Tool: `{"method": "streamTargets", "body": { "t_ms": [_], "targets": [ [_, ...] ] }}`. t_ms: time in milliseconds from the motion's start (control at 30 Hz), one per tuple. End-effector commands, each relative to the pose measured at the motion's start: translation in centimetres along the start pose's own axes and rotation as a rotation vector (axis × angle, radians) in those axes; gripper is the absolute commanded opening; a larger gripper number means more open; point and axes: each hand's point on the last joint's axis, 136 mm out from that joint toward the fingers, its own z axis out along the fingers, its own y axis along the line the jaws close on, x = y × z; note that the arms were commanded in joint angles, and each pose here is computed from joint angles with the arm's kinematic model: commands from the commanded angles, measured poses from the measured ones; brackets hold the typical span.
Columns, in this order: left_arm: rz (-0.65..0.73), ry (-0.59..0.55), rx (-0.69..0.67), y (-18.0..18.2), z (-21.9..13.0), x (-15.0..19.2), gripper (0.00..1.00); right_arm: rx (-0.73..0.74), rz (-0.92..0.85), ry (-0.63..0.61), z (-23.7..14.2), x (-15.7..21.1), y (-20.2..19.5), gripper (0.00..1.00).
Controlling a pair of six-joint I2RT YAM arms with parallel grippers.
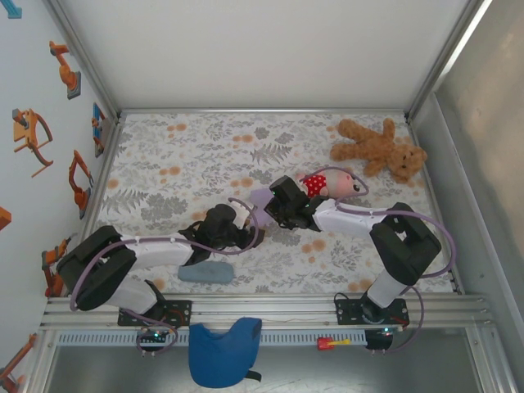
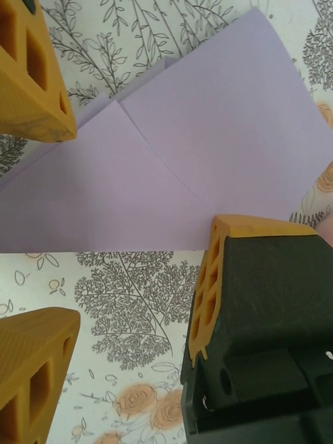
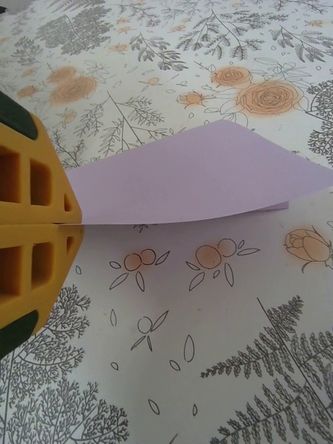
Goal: Fold a paper plane with a square sheet of paper (pick it up from the middle)
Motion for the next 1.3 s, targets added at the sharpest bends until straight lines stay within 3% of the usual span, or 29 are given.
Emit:
{"method": "streamTargets", "body": {
  "t_ms": [0,900,1167,1267],
  "targets": [
    [0.089,-0.050,-0.012,0.1,0.3,-0.7,0.61,-0.012,0.048,0.004,0.2,0.1,0.4,0.00],
    [0.097,-0.015,-0.097,2.2,1.9,1.8,0.49,-0.054,0.115,0.097,0.6,1.0,0.8,0.00],
    [0.099,-0.005,-0.111,2.6,1.9,2.3,0.38,-0.052,0.120,0.114,0.9,1.1,0.5,0.00],
    [0.096,0.002,-0.112,2.6,2.0,2.6,0.36,-0.050,0.116,0.117,1.0,1.0,0.4,0.07]
  ]
}}
